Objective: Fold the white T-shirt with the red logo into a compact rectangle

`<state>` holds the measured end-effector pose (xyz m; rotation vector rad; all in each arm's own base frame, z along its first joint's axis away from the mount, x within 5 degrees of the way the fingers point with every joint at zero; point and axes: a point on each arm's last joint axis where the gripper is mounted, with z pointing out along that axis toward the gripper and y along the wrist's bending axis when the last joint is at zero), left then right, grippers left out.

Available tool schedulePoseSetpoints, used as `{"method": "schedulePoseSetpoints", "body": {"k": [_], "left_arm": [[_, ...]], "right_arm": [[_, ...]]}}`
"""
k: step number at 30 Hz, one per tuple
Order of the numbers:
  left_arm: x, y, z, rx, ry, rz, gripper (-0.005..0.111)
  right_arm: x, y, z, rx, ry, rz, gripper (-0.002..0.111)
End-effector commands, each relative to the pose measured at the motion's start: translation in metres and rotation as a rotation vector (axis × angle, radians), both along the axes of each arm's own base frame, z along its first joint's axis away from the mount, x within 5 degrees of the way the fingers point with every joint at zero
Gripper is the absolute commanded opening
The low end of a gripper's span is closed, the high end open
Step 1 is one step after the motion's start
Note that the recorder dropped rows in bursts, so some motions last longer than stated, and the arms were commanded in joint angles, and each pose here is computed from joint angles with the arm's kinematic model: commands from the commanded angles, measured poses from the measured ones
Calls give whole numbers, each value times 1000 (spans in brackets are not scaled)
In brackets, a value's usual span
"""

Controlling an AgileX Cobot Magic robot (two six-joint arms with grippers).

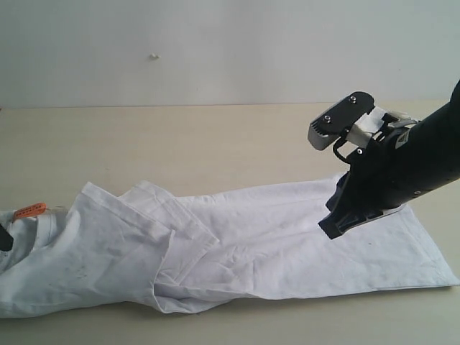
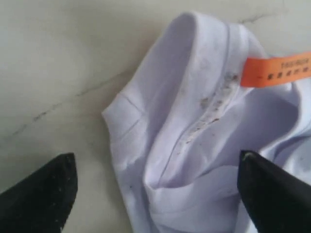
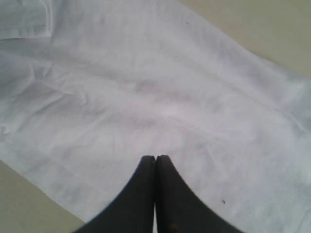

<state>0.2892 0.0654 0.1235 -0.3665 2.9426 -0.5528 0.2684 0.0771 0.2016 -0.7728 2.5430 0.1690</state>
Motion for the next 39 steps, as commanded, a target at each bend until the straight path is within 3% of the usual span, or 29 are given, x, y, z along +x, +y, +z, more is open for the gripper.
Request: {"method": "schedulePoseSetpoints", "body": {"k": [1, 7, 12, 14, 21, 23, 27, 30, 33, 36, 39], "left_arm": [[-1, -6, -14, -99, 53, -24, 86], [-2, -24, -18, -323, 21, -161, 85], [-1, -35, -22, -339, 45, -204, 84], [-1, -43, -22, -339, 49, -231, 78], [4, -60, -25, -289, 38, -274, 1], [4, -58, -25, -282, 39, -271, 1], [17, -27, -2, -219, 7, -162, 1], [25, 8, 39, -218, -108, -59, 1], [28, 21, 73, -266, -208, 19, 1], [31, -1, 100, -518, -284, 14, 1], [42, -47, 115, -634, -338, -46, 1]], "right_arm": [[-1, 0, -1, 0, 1, 3, 0], [0, 0, -1, 0, 0, 3, 0], [0, 0, 0, 1, -2, 2, 0], [0, 0, 0, 1, -2, 2, 0], [0, 0, -1, 0, -2, 2, 0], [0, 0, -1, 0, -2, 2, 0], [-1, 0, -1, 0, 2, 3, 0], [-1, 0, -1, 1, 2, 2, 0], [-1, 0, -1, 1, 2, 2, 0], [0, 1, 0, 14, -4, -9, 0], [0, 1, 0, 19, -6, -14, 0]]}}
